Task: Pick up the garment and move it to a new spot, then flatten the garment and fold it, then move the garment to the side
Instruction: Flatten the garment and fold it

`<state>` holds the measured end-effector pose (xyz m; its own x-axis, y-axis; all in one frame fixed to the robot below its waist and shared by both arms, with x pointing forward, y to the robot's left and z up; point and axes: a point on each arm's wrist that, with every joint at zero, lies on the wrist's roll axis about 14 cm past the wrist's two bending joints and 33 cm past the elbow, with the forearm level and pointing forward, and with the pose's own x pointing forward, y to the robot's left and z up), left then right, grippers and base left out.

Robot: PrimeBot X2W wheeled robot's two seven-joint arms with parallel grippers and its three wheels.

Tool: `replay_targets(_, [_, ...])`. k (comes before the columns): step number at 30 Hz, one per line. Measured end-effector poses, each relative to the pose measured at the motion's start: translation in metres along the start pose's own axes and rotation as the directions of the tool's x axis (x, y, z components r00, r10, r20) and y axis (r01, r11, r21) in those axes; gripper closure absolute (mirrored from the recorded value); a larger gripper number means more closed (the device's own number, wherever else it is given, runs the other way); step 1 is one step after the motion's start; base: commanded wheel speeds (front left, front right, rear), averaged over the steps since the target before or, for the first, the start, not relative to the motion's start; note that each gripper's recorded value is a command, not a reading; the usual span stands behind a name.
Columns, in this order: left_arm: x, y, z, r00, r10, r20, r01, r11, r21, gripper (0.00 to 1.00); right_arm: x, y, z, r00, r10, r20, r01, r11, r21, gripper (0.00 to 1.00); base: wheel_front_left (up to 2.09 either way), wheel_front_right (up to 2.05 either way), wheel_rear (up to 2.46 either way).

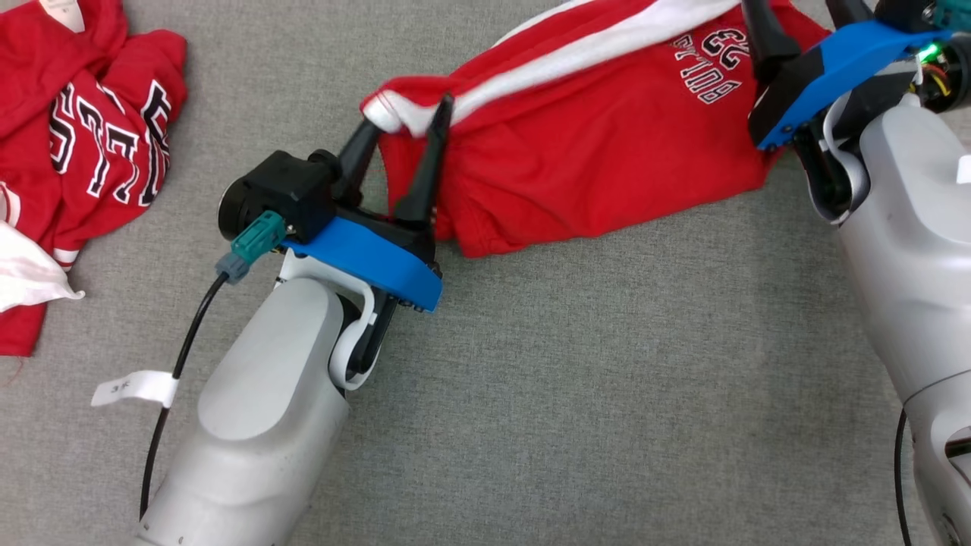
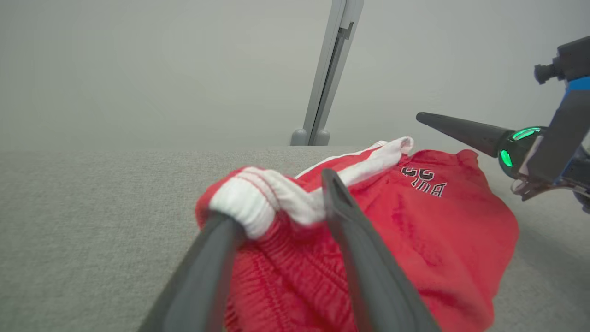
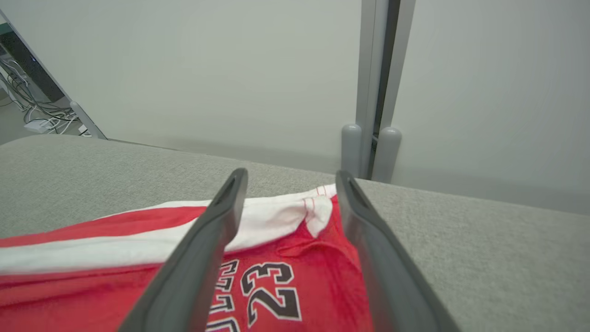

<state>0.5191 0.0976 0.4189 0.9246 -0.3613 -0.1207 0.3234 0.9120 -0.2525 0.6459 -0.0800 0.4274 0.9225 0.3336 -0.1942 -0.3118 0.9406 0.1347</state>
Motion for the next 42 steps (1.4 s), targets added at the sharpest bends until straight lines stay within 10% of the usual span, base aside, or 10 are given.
replay_targets(16, [-0.057, 0.027, 0.02, 0.988, 0.133, 0.077, -0.135, 0.99, 0.025, 0.0, -0.037, -0.043, -0.022, 0.99, -0.085, -0.11, 0.074, 0.992, -0.103, 0.0, 0.0, 0.0, 0.0])
replay_targets(37, [-0.135, 0.096, 0.051, 0.869, 0.45, 0.209, -0.472, 0.879, 0.068, 0.0, -0.029, -0.037, -0.069, 0.955, -0.08, -0.287, 0.05, 0.992, -0.112, 0.0, 0.0, 0.0, 0.0])
replay_targets(38, [-0.135, 0.095, 0.051, 0.868, 0.451, 0.209, -0.473, 0.879, 0.066, 0.0, -0.029, -0.037, -0.07, 0.953, -0.08, -0.292, 0.051, 0.993, -0.106, 0.49, 0.0, 0.0, 0.0])
replay_targets(40, [-0.134, 0.094, 0.05, 0.867, 0.453, 0.206, -0.474, 0.879, 0.061, 0.0, -0.03, -0.036, -0.072, 0.95, -0.079, -0.303, 0.052, 0.994, -0.097, 1.0, 0.0, 0.0, 0.0])
replay_targets(42, [-0.134, 0.093, 0.048, 0.869, 0.452, 0.202, -0.471, 0.88, 0.06, 0.0, -0.031, -0.033, -0.071, 0.95, -0.075, -0.303, 0.051, 0.995, -0.089, 1.0, 0.0, 0.0, 0.0])
